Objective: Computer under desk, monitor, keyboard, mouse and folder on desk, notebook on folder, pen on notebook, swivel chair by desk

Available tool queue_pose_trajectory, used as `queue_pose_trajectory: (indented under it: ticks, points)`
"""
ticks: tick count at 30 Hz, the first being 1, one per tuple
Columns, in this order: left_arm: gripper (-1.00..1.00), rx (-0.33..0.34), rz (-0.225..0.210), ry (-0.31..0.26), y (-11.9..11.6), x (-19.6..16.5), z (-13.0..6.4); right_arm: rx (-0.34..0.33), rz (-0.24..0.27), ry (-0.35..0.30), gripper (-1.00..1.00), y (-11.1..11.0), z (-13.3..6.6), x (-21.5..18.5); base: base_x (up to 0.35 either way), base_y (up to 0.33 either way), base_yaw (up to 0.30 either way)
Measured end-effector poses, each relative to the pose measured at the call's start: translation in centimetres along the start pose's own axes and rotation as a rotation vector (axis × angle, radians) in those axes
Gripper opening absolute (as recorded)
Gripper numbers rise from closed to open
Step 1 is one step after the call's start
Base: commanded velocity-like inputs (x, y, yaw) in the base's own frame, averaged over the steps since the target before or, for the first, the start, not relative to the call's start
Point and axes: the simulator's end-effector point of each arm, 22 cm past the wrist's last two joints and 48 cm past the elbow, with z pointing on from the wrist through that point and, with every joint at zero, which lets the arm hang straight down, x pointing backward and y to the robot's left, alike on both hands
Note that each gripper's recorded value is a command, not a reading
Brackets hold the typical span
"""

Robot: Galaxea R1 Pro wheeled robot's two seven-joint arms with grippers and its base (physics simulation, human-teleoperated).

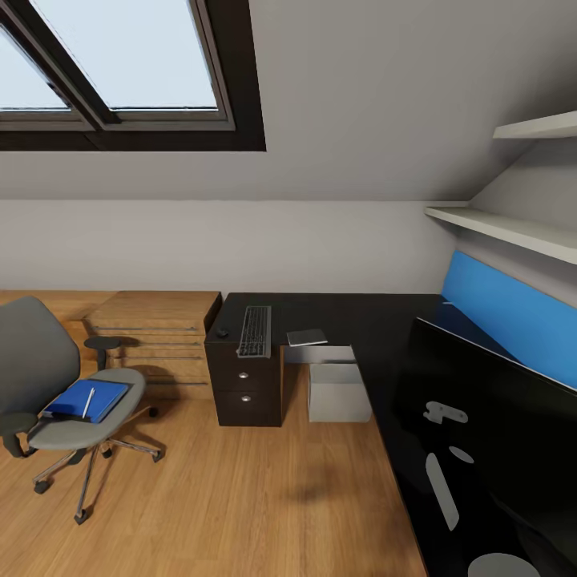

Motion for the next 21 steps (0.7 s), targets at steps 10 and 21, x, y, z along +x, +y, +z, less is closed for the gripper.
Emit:
queue_pose_trajectory:
  ticks: [10,21]
  points:
    - [1.00,0.001,0.000,0.001,-0.07,0.01,0.01,-0.001,-0.001,0.000,1.00,0.02,0.04,0.01,-0.062,0.000,0.000]
    - [1.00,0.001,0.000,0.002,-0.09,0.03,0.01,0.000,-0.002,0.002,1.00,0.01,0.05,0.09,-0.315,0.000,0.000]
